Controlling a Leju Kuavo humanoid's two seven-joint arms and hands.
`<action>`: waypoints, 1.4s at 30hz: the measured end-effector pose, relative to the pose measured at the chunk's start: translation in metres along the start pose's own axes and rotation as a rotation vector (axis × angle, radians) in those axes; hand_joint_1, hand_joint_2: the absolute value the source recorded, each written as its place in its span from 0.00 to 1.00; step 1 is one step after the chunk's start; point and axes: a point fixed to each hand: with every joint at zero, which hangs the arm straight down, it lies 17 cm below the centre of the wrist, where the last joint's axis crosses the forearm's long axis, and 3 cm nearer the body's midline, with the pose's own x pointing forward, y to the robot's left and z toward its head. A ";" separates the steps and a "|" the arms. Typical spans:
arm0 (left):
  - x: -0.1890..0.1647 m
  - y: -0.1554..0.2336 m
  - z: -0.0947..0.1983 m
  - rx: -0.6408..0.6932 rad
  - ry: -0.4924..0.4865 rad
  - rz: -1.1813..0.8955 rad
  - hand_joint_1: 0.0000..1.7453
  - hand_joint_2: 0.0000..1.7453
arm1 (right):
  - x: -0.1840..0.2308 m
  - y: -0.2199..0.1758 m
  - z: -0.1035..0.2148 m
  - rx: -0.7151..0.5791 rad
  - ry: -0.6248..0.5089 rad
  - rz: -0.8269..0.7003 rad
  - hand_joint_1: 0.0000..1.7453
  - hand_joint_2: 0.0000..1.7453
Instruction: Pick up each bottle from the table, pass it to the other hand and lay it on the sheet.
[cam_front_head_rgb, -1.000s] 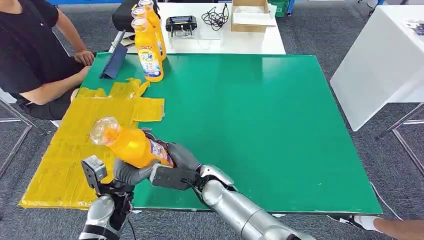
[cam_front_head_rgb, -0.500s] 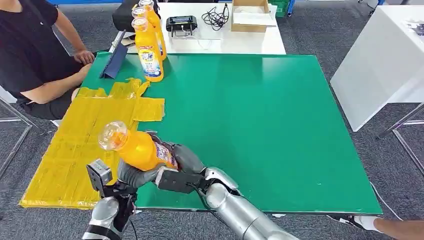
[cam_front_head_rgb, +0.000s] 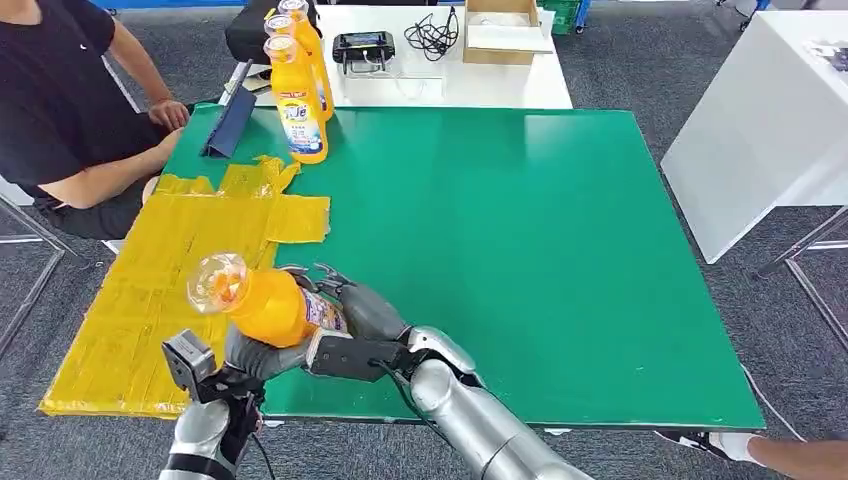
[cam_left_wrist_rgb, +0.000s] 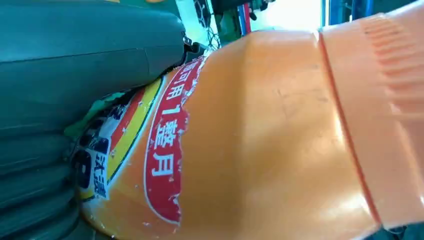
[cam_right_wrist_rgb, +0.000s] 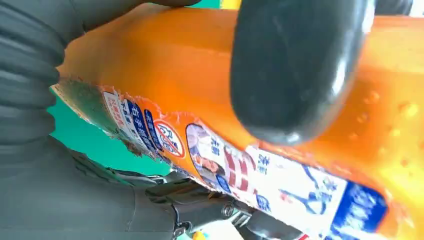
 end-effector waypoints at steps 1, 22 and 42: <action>0.001 0.002 0.001 0.003 -0.002 -0.003 1.00 1.00 | 0.000 0.000 0.000 0.002 -0.001 0.000 0.00 1.00; -0.001 0.017 0.002 0.047 -0.012 -0.281 1.00 1.00 | 0.002 -0.010 0.003 -0.022 -0.003 -0.026 0.00 1.00; -0.005 0.061 0.016 0.169 0.023 -0.616 1.00 1.00 | -0.010 -0.068 0.022 -0.146 -0.014 -0.057 0.00 1.00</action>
